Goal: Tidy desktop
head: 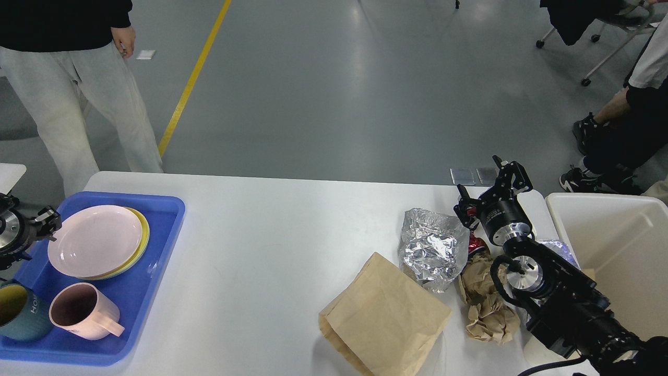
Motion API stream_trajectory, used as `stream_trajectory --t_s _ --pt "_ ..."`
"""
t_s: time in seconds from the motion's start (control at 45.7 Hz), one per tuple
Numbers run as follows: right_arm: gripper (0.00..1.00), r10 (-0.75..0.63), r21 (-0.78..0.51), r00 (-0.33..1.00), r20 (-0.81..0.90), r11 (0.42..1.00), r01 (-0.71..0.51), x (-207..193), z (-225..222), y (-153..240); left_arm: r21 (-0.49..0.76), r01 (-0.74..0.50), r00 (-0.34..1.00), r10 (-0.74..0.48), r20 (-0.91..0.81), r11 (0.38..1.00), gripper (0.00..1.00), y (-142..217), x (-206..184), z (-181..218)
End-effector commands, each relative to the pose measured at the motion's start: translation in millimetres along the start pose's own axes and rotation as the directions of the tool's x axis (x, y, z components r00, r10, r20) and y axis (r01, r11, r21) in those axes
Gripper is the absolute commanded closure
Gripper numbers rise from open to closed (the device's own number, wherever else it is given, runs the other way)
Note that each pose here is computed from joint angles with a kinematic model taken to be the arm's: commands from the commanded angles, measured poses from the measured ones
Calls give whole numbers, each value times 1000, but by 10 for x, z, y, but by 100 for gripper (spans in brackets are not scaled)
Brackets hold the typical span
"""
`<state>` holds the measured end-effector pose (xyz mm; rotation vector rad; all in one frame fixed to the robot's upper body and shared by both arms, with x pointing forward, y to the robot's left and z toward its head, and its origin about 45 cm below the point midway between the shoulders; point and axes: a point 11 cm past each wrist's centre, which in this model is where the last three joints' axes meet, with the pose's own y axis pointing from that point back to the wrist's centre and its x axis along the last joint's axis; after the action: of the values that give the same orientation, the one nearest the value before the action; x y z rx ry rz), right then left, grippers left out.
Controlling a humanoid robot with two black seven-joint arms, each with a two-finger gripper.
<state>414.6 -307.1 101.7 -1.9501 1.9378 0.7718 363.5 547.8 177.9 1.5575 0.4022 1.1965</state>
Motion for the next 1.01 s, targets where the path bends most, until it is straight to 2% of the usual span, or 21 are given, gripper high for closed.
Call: stream_trajectory --t_s 0.0,0.175,0.241,0.328,0.416,0.503,0.591,0.678,0.744,0.788,0.854,0.985 --pt "0 0 0 1000 0 1000 0 0 0 0 -6 13 1000 -13 0 1000 7 45 27 35" --pt "0 0 0 1000 0 1000 0 0 0 0 -97 -28 998 23 -52 995 5 324 321 291" --pt "0 0 0 1000 0 1000 0 0 0 0 -205 -7 989 -23 -147 979 4 407 346 454" --pt "0 0 1 1000 0 1000 0 0 -1 0 -377 4 937 -135 -322 926 4 495 380 621" --pt "0 0 0 1000 0 1000 0 0 0 0 -571 -20 820 -313 -479 820 4 633 457 766" --pt "0 0 1 1000 0 1000 0 0 -1 0 -683 -51 671 -481 -564 728 4 571 380 754" --pt "0 0 1 1000 0 1000 0 0 -1 0 -763 -118 540 -604 -586 636 4 578 394 715" --pt "0 0 1 1000 0 1000 0 0 -1 0 -833 -201 428 -719 -548 515 4 602 303 887" --pt "0 0 1 1000 0 1000 0 0 -1 0 -849 -332 329 -793 -513 412 4 589 254 957" --pt "0 0 0 1000 0 1000 0 0 0 0 -829 -421 274 -819 -504 369 4 534 219 903" --pt "0 0 0 1000 0 1000 0 0 0 0 -790 -514 207 -845 -494 335 4 411 81 810" --pt "0 0 0 1000 0 1000 0 0 0 0 -770 -567 103 -902 -419 293 4 282 -436 889"
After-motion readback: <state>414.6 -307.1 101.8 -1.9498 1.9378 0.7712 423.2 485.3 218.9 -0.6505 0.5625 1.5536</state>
